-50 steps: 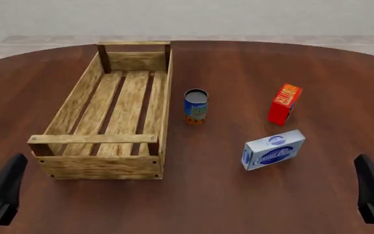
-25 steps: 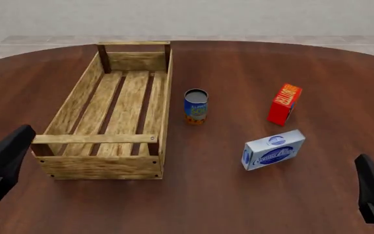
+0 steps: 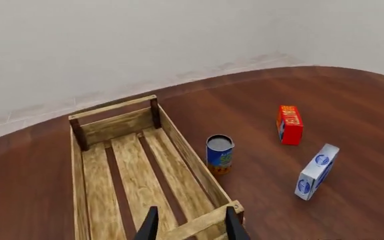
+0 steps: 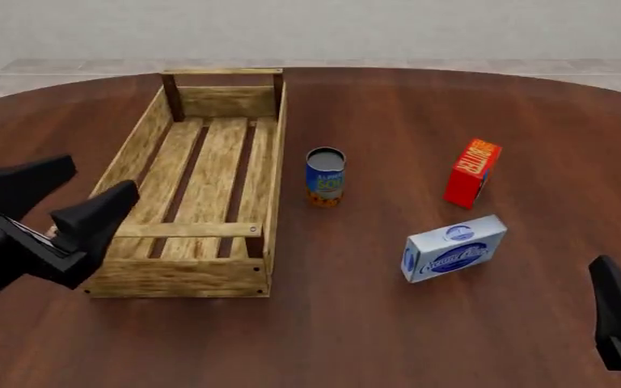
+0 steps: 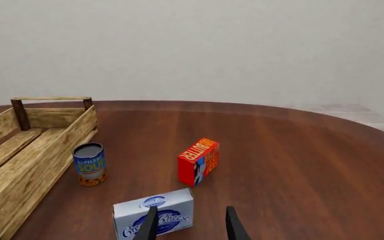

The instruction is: Pick up the cream cheese and put it in the tray.

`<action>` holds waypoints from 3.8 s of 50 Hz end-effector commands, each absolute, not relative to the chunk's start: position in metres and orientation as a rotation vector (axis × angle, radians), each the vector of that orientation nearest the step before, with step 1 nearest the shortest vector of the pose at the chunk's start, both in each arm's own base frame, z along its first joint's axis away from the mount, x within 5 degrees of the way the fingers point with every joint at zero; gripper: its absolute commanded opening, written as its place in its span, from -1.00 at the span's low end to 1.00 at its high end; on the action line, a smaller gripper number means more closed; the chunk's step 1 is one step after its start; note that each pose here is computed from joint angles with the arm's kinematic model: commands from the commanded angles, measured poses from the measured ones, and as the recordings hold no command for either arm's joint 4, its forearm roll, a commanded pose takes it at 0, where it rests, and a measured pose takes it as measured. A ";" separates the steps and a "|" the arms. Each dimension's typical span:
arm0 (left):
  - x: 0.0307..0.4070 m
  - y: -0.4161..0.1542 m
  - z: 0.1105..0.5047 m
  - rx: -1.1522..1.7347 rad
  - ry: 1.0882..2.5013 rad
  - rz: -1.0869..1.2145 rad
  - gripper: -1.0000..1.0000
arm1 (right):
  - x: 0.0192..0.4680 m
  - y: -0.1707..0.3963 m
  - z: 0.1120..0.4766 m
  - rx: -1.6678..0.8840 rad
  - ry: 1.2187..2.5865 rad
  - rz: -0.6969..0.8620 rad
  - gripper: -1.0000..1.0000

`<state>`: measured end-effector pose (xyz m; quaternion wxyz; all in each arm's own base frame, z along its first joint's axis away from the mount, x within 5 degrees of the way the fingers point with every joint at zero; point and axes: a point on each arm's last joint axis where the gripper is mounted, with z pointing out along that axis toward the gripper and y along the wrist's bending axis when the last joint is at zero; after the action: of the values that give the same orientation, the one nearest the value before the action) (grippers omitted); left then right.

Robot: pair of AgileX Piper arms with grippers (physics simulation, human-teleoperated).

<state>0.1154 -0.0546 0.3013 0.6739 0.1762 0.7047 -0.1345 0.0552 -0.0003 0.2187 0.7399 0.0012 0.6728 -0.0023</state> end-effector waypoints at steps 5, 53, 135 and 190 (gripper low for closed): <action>0.136 -0.080 0.302 0.494 1.617 -0.353 1.00 | 0.055 0.000 0.219 0.005 1.477 -0.005 1.00; 0.191 -0.168 0.327 0.759 1.669 -0.414 1.00 | 0.055 -0.001 0.218 0.008 1.479 -0.011 1.00; 0.225 -0.313 0.307 1.036 1.813 -0.529 1.00 | 0.055 0.000 0.219 -0.012 1.472 -0.025 1.00; 0.249 -0.365 0.255 1.260 1.844 -0.413 1.00 | 0.055 -0.001 0.220 0.000 1.470 -0.028 1.00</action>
<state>0.2491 -0.3565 0.2642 0.4324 0.4908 0.7372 -0.1695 0.0551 -0.0009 0.2197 0.7419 -0.0010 0.6704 -0.0127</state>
